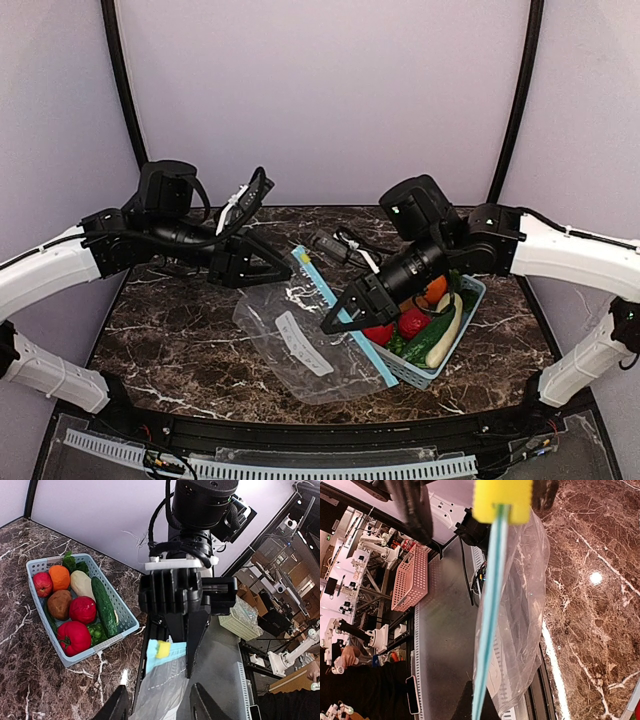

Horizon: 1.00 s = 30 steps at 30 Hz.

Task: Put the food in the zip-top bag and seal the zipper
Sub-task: Pass from the right arm to the left

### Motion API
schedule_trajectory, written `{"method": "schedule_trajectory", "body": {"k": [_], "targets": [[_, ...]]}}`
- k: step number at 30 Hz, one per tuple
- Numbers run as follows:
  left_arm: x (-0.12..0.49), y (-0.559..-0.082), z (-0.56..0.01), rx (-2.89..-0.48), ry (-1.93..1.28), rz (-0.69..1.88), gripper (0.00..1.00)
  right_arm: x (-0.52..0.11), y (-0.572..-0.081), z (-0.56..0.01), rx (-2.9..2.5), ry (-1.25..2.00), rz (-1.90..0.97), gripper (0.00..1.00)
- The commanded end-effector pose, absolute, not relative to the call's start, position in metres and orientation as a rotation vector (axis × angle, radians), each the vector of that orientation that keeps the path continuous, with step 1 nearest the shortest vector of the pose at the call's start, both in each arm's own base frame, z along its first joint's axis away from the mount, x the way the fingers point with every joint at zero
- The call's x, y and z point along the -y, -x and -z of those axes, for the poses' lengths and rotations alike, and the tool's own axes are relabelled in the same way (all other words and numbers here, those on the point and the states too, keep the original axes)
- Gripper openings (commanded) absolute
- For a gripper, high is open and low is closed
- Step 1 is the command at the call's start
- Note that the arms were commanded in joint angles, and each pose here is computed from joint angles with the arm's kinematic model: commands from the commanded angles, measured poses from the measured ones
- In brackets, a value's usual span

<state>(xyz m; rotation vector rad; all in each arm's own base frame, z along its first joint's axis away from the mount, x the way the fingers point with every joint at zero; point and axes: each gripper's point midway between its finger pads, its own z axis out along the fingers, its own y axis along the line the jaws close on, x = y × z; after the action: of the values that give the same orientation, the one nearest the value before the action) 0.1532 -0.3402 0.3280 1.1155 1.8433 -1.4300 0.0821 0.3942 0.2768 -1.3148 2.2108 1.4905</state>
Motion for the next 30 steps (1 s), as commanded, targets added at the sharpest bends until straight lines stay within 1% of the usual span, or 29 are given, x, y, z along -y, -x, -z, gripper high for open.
{"method": "schedule_trajectory", "body": {"k": [1,2,7,12,19,25,26,27,30], "targets": [[0.341,-0.147,-0.326,-1.828,-1.137,1.465,0.38,-0.398,-0.078,-0.285,-2.177,1.345,-1.513,0.00],[0.342,-0.147,-0.327,-1.821,-1.138,1.468,0.34,-0.398,-0.078,-0.284,-2.180,1.346,-1.512,0.00],[0.341,-0.146,-0.328,-1.811,-1.145,1.462,0.28,-0.399,-0.079,-0.284,-2.183,1.347,-1.510,0.00],[0.342,-0.146,-0.326,-1.813,-1.148,1.473,0.19,-0.400,-0.079,-0.280,-2.199,1.344,-1.509,0.00],[0.342,-0.145,-0.328,-1.802,-1.149,1.486,0.02,-0.400,-0.081,-0.280,-2.203,1.339,-1.498,0.00],[0.341,-0.142,-0.323,-1.810,-1.147,1.500,0.01,-0.399,-0.095,-0.279,-2.207,1.275,-1.396,0.00],[0.341,-0.142,-0.322,-1.815,-1.146,1.499,0.01,-0.398,-0.097,-0.281,-2.202,1.262,-1.380,0.02],[0.340,-0.142,-0.322,-1.816,-1.145,1.498,0.01,-0.397,-0.100,-0.283,-2.192,1.246,-1.367,0.08],[0.339,-0.141,-0.319,-1.821,-1.140,1.499,0.01,-0.395,-0.106,-0.291,-2.157,1.199,-1.341,0.30]]}}
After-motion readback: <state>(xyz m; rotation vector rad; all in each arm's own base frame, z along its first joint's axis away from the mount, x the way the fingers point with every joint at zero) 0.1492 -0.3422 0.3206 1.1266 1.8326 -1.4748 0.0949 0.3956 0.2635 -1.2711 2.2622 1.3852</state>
